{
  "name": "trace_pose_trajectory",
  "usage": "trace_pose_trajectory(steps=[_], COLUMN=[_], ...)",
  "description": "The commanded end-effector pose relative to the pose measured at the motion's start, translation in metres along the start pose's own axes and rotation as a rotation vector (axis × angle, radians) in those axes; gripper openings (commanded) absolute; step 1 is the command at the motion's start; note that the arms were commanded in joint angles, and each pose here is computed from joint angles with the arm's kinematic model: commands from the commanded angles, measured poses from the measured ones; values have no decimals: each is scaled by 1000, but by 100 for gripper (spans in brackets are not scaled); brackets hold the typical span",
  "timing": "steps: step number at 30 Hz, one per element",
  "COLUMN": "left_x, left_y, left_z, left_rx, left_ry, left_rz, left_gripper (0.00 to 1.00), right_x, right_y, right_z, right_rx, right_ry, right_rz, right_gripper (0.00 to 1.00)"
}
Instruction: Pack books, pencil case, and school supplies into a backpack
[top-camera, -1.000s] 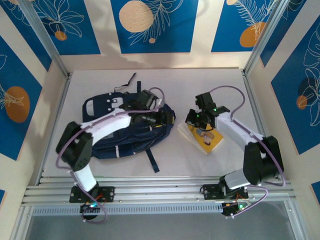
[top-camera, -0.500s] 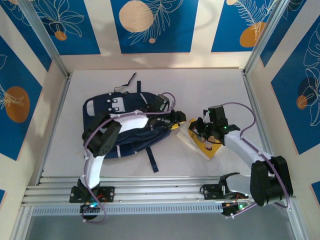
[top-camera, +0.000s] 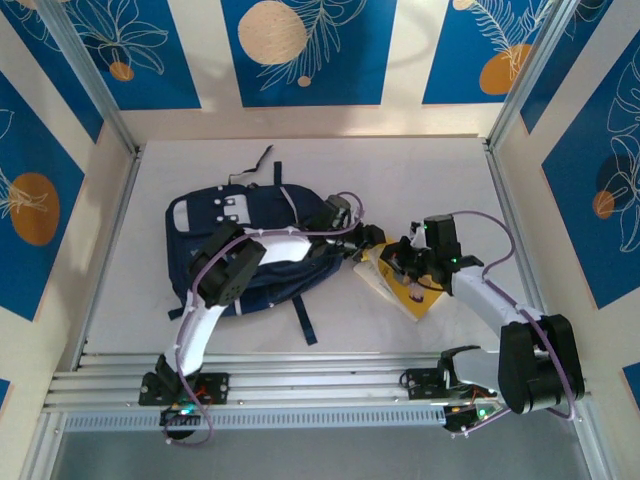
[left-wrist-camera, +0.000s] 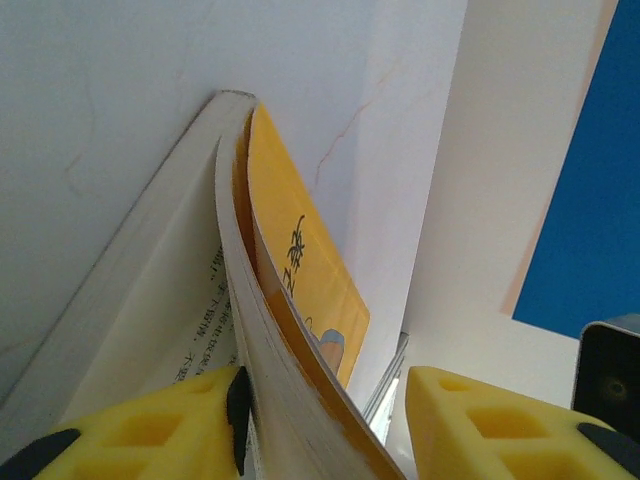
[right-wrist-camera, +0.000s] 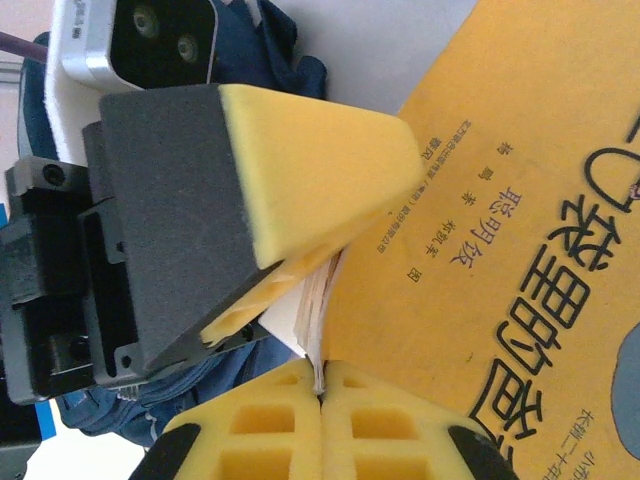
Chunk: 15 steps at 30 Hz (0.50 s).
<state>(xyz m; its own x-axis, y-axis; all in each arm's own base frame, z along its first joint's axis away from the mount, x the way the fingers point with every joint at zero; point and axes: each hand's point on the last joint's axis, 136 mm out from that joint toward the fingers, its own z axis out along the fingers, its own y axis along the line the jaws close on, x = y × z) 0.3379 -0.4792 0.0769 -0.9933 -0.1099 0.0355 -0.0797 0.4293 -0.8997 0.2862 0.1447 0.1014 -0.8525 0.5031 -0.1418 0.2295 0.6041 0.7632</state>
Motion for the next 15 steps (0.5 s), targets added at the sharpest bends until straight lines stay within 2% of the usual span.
trace_pose_trajectory(steps=[1, 7, 8, 10, 11, 13, 15], left_x=[11, 12, 13, 15, 16, 18, 19], left_y=[-7, 3, 5, 8, 11, 16, 18], left_z=[11, 18, 20, 22, 24, 26, 27], left_rx=[40, 31, 32, 38, 37, 36, 37], left_ry=[50, 71, 75, 87, 91, 100, 105], left_rz=[1, -8, -10, -14, -16, -20, -26], left_gripper=[42, 47, 47, 47, 46, 45, 44], right_x=[3, 6, 6, 6, 6, 5, 5], right_y=[7, 6, 7, 9, 9, 11, 14], right_z=[4, 8, 8, 7, 7, 5, 2], right_rx=[-50, -57, -58, -60, -60, -66, -74], right_ry=[28, 42, 44, 42, 42, 36, 31], right_rz=[-3, -12, -14, -22, -24, -29, -40], right_gripper=[0, 0, 5, 27, 34, 43, 46])
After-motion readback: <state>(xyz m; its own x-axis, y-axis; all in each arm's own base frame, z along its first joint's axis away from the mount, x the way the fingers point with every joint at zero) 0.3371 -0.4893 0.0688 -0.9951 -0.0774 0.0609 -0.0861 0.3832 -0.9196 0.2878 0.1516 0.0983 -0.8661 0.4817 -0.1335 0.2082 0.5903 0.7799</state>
